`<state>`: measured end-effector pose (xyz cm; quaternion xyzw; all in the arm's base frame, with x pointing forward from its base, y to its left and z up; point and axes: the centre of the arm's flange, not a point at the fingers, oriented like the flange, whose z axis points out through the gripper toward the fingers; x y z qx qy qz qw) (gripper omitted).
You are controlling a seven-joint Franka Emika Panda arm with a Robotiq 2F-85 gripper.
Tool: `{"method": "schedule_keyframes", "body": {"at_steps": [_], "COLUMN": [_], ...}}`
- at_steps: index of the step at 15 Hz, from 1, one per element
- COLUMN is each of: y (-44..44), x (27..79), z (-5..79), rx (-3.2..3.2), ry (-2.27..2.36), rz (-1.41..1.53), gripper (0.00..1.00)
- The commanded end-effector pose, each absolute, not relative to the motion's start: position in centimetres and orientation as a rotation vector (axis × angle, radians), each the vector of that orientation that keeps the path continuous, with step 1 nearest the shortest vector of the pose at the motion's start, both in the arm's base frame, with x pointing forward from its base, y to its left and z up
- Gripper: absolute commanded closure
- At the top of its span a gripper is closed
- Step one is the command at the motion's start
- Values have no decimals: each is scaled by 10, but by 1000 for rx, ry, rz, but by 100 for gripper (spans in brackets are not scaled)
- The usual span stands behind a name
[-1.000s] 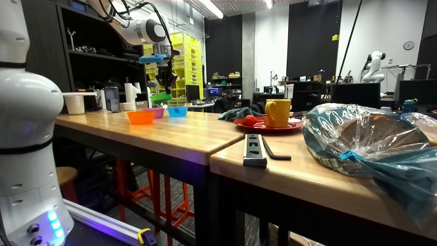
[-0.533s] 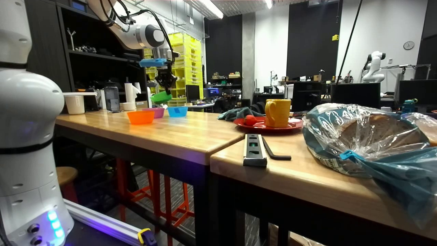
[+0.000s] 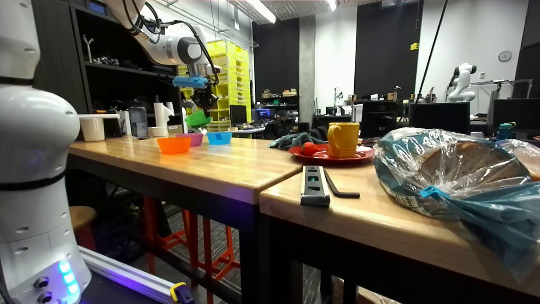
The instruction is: Pour some of the contents of the green bowl into the purple bowl
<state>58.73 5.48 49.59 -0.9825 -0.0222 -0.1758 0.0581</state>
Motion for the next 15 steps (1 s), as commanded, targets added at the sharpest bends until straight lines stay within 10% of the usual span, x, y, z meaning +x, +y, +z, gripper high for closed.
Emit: {"method": "schedule_keyframes", "body": {"at_steps": [1,15], "y": [57,44], "x": [578,553], "z": [494,486], "rx": [-2921,-2688], "ry": [-128,-206], "rz": [-611,-800], "gripper": [99,99]}}
